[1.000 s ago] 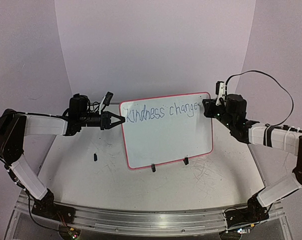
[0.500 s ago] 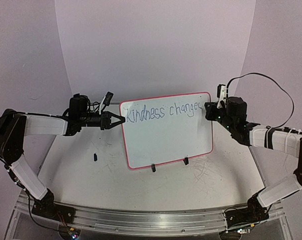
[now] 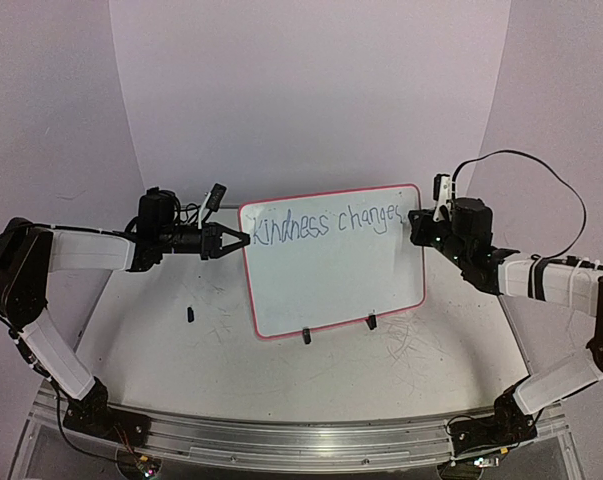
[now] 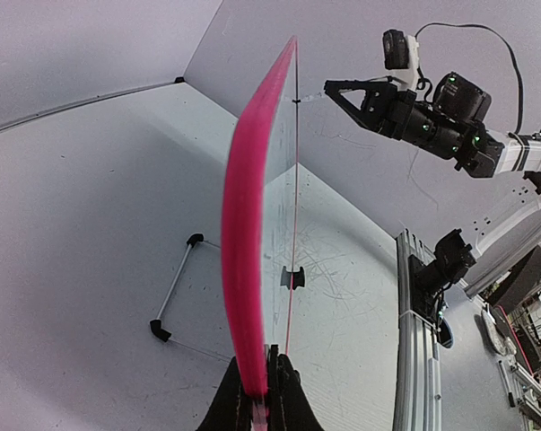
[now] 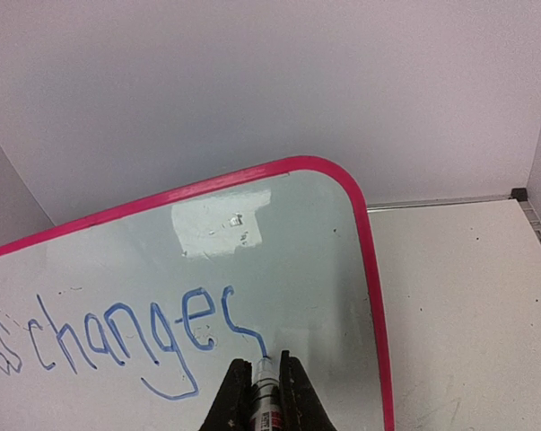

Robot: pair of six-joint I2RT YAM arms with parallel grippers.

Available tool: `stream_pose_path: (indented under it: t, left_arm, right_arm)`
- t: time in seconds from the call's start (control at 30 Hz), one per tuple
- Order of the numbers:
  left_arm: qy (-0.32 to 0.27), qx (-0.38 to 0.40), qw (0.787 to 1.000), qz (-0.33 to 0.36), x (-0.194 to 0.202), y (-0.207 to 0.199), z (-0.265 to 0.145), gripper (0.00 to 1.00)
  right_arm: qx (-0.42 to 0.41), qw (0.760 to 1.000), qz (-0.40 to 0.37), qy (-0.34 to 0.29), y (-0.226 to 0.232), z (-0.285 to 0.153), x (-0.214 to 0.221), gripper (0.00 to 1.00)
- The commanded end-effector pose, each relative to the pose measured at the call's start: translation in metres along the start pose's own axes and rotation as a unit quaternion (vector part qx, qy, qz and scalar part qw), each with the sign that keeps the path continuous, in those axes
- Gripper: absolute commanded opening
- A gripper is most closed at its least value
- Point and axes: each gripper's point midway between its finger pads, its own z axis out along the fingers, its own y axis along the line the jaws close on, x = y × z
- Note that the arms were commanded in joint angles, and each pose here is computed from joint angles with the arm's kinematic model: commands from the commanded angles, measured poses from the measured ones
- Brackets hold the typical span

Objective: Write a sentence on the whiteboard

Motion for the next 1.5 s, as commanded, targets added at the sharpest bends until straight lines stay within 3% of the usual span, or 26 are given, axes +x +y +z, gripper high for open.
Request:
stream_pose_path:
  t: [0.0,0.3,0.5,0.63,1.13,1.47]
  left_arm:
    - [-0.008,0.002,0.998,0.055,-0.010,-0.008,0.003,0.00]
    - [-0.009,0.000,0.998,0.055,-0.011,-0.008,0.003,0.00]
    - [-0.014,-0.024,0.998,0.056,-0.012,-0.001,0.001,0.00]
    - [-0.014,-0.030,0.998,0.048,-0.014,0.003,0.003,0.00]
    - [-0.023,-0.059,0.997,0.050,-0.019,0.002,0.000,0.00]
    - [-0.017,-0.058,0.997,0.046,-0.016,0.004,0.004,0.00]
  right_arm:
    - [-0.029,0.999,0.012,-0.006,0.015,0.001,-0.007,0.00]
    - [-0.046,0.999,0.017,-0.021,0.027,0.005,-0.023,0.00]
    - [-0.121,0.990,-0.005,-0.071,0.048,-0.056,-0.053,0.00]
    - [-0.140,0.989,-0.032,-0.047,0.051,-0.066,-0.032,0.00]
    - [-0.315,0.937,-0.146,0.047,0.237,-0.054,0.046,0.00]
    - [-0.343,0.919,-0.184,0.065,0.287,-0.045,0.085,0.00]
